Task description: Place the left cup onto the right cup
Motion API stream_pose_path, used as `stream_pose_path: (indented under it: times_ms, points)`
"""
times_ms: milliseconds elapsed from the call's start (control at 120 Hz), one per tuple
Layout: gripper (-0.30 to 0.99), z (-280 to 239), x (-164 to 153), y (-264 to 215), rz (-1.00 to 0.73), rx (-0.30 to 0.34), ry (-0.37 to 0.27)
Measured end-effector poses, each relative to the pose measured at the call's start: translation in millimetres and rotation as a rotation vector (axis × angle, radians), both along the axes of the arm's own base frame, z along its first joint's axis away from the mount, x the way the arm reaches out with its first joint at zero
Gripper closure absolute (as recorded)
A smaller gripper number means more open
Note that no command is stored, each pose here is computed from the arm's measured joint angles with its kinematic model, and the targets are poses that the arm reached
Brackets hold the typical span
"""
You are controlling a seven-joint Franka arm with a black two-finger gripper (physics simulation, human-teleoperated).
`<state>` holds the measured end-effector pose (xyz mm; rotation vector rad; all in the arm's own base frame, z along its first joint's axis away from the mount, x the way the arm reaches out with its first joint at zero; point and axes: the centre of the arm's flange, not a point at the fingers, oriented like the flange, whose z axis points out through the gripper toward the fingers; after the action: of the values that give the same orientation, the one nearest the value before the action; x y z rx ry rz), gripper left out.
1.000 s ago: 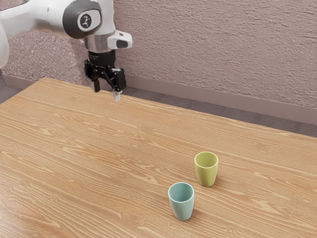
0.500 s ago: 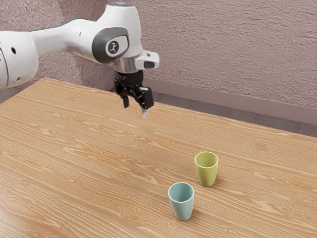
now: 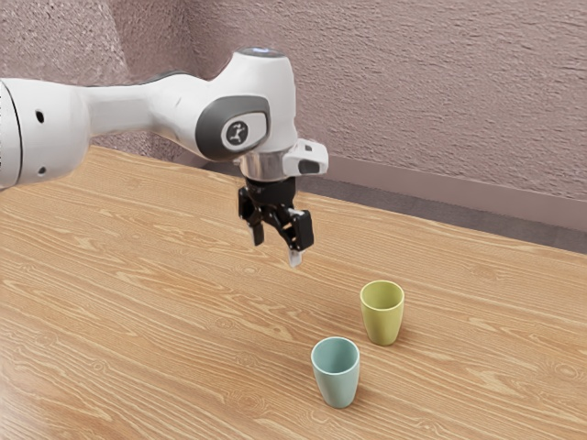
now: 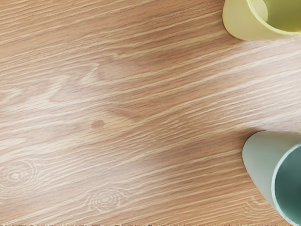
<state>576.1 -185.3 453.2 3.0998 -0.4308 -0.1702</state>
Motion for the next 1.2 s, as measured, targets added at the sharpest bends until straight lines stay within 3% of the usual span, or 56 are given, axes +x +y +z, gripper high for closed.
stream_pose_path:
  times_ms: [625,1200]
  points:
    - [0.00,-25.0,-50.9,-32.8,0.003,0.018,-0.041]
    - [0.00,-47.1,-60.8,-65.4,-0.018,-0.017,-0.106]
